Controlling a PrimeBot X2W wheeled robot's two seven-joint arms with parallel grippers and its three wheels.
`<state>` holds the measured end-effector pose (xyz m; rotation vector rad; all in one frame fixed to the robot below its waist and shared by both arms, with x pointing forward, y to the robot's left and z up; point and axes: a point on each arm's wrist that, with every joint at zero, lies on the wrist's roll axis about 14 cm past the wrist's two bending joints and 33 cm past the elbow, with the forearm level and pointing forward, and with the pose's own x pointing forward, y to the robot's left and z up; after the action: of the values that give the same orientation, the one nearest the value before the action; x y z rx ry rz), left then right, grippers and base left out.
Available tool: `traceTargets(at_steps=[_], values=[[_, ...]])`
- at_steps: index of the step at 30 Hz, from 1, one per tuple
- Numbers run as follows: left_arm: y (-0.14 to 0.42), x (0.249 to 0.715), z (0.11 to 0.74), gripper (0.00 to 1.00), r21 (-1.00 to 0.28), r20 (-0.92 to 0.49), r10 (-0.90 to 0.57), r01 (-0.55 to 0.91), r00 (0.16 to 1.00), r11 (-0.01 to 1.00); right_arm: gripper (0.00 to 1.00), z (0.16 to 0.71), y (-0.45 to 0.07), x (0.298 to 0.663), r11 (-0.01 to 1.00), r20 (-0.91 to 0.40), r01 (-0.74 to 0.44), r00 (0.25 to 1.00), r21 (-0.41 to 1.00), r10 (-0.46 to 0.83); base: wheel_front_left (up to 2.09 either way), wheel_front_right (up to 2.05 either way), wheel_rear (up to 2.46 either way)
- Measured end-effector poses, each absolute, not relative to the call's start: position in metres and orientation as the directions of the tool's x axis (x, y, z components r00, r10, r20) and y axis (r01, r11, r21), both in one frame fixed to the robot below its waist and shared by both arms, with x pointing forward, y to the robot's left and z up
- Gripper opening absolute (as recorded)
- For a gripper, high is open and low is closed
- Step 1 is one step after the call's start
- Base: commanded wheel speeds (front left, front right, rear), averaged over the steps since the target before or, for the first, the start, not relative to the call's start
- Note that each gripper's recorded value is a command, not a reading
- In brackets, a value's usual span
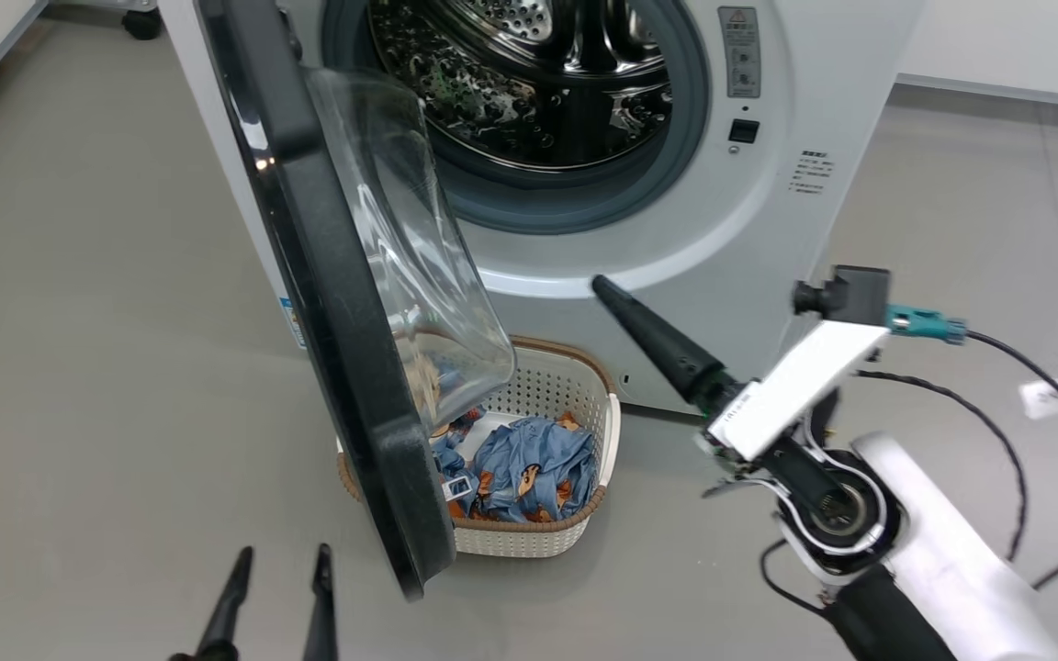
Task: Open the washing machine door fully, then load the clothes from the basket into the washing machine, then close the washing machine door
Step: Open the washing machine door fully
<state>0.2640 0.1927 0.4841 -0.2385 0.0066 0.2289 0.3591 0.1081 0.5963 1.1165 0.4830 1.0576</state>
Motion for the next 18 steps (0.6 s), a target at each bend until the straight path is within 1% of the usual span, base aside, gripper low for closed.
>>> traceTargets(at_steps=[4,10,14,18], values=[[0.206,0.268,0.483,1.0,-0.216,-0.032,0.249,-0.25,0.968,0.944,1.0,0.581,0.067,0.379,0.204,0.141,-0.48,0.59,0.853,0.795,0.0,0.0,0.0],[0.23,0.269,0.482,1.0,-0.209,-0.027,0.289,-0.288,0.957,0.935,1.0,0.559,0.004,0.39,0.449,0.106,-0.518,0.733,0.728,0.672,0.0,0.0,0.0],[0.252,0.269,0.48,1.0,-0.193,-0.031,0.299,-0.3,0.954,0.934,1.0,0.547,-0.033,0.389,0.58,0.1,-0.513,0.797,0.633,0.596,0.0,0.0,0.0],[0.255,0.272,0.477,1.0,-0.194,-0.036,0.278,-0.279,0.96,0.94,1.0,0.536,-0.069,0.385,0.696,0.096,-0.499,0.841,0.515,0.532,0.0,0.0,0.0]])
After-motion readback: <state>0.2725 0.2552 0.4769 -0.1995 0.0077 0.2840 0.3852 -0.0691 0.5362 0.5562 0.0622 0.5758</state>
